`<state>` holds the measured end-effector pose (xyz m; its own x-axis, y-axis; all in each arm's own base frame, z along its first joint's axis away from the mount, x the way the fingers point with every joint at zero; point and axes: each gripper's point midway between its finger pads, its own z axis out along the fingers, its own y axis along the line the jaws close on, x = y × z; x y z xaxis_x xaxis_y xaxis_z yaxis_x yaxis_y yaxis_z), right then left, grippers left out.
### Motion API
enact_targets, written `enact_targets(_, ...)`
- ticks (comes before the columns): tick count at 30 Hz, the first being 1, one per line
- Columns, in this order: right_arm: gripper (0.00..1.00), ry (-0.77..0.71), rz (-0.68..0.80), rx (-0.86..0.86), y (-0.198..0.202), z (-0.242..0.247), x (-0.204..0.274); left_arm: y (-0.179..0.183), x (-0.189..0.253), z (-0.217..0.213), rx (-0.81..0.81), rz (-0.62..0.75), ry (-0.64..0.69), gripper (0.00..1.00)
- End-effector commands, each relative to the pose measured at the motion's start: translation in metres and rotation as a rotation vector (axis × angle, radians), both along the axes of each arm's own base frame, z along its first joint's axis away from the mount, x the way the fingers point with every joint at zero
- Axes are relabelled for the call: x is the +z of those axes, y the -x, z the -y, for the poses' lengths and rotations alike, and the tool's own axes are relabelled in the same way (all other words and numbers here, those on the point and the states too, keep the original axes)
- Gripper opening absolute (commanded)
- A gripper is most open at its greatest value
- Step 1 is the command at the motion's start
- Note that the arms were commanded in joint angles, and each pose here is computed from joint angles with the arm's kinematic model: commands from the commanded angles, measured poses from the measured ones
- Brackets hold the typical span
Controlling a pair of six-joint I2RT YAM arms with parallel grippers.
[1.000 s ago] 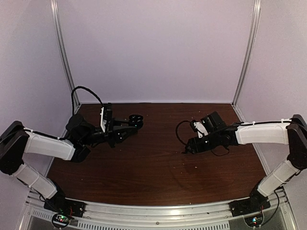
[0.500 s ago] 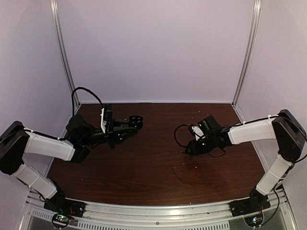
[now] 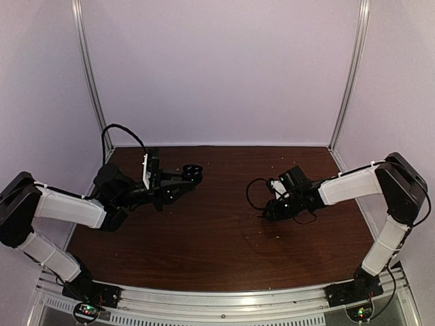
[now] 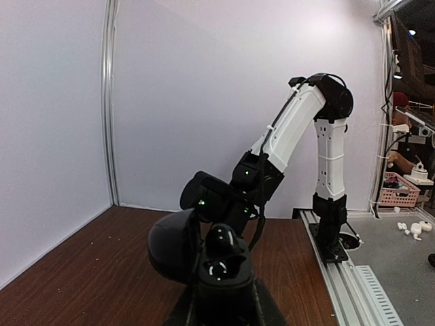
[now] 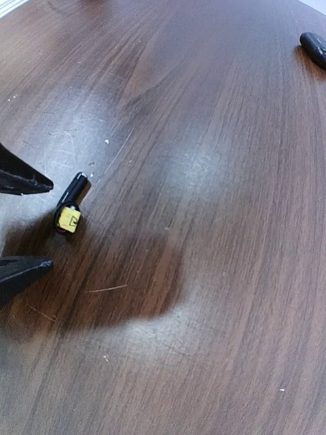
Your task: Insert the wireless bluetooth earbuds into the charging case
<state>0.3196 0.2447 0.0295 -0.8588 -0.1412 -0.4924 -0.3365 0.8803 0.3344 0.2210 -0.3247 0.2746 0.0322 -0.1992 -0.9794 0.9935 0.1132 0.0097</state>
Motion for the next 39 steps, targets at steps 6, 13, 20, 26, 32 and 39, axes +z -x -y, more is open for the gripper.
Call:
enact_targets(6,0.31,-0.03,0.039,0.004,-0.017,-0.007,0.004,0.003,0.011,-0.004,0.014,0.045,0.029,0.0)
enact_targets(13,0.27,-0.033,0.024,0.021,-0.017,-0.01,-0.001,0.003,0.01,-0.004,0.015,0.045,0.028,0.0)
enact_targets(20,0.24,-0.019,0.009,0.039,-0.013,-0.009,-0.009,0.002,0.009,-0.003,0.015,0.046,0.026,0.0)
enact_targets(26,0.2,-0.003,0.007,0.044,-0.011,-0.008,-0.013,0.001,0.007,-0.002,0.015,0.042,0.022,0.0)
enact_targets(32,0.15,0.005,0.024,0.049,-0.013,-0.007,-0.009,-0.002,0.006,-0.001,0.018,0.037,0.015,0.0)
enact_targets(39,0.13,-0.007,0.065,0.066,-0.017,-0.01,0.009,-0.003,0.006,-0.001,0.022,0.034,0.011,0.0)
